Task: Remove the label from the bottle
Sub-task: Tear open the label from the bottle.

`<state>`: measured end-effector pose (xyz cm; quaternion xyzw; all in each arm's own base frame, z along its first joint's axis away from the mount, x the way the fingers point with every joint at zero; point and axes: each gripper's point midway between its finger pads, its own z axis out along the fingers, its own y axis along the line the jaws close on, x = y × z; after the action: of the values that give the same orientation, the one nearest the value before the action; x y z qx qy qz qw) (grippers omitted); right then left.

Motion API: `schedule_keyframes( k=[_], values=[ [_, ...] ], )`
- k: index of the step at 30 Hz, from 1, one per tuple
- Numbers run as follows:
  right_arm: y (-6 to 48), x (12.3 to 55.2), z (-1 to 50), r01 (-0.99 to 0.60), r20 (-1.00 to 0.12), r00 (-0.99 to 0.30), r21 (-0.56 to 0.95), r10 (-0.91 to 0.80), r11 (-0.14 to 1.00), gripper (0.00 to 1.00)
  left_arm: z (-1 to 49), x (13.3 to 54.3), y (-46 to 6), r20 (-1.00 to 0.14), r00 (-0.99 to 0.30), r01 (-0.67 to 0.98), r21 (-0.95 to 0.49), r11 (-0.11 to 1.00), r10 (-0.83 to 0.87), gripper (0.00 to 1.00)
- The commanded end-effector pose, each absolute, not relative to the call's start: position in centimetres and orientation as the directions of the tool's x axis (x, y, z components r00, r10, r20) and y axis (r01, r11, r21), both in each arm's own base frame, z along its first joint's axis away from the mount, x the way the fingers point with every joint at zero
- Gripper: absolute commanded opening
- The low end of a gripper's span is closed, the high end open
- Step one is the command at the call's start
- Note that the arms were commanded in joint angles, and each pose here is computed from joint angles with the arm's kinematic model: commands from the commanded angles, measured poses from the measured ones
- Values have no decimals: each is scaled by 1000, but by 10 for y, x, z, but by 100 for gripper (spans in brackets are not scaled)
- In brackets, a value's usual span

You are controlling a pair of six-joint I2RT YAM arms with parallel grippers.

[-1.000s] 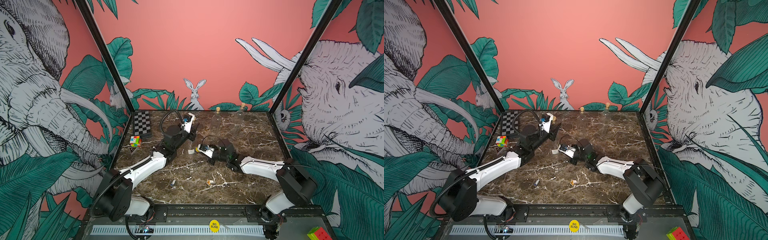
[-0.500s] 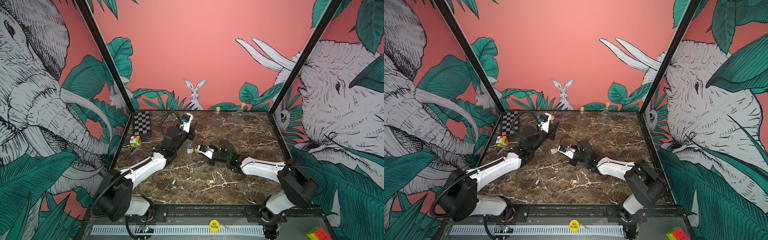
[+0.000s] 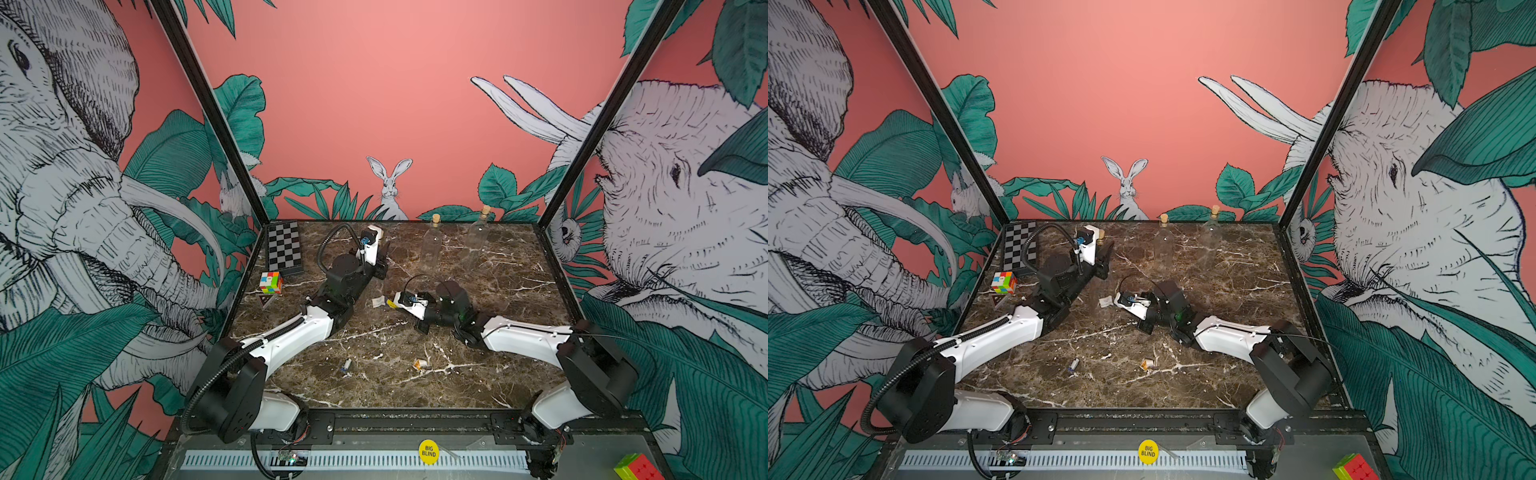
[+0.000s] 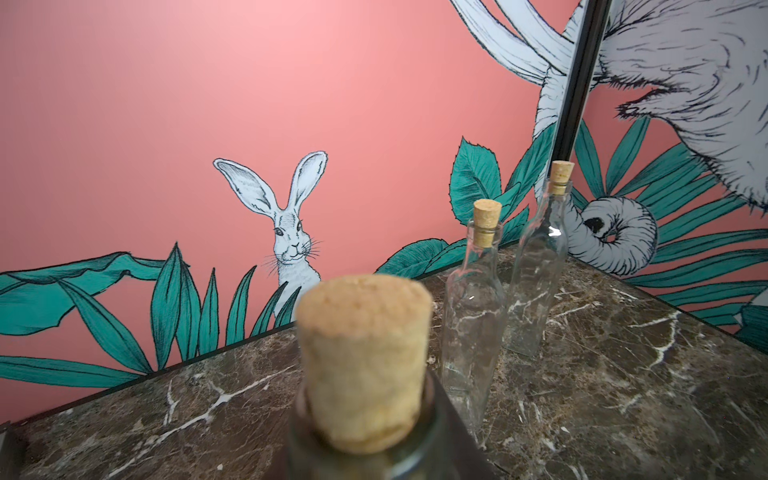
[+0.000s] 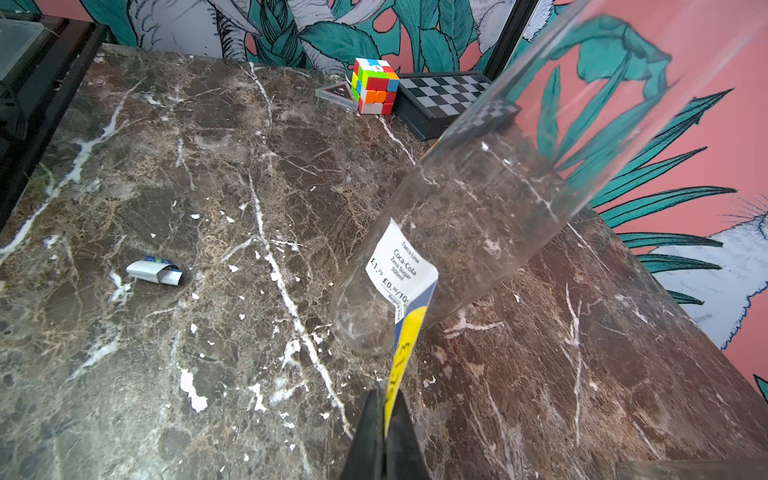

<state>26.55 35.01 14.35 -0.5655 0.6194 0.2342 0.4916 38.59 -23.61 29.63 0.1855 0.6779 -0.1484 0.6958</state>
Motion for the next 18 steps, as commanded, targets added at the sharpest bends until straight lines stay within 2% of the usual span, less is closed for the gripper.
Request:
schedule_keyframes(
  k=[1, 18],
  values=[
    [348, 250, 151, -947, -886, 124, -240, -446, 215, 0, 294, 401, -192, -966, 82, 255, 259, 932, 246, 0],
    [347, 248, 150, -946, -886, 120, -240, -447, 220, 0, 293, 402, -181, -973, 71, 179, 228, 957, 219, 0]
  ],
)
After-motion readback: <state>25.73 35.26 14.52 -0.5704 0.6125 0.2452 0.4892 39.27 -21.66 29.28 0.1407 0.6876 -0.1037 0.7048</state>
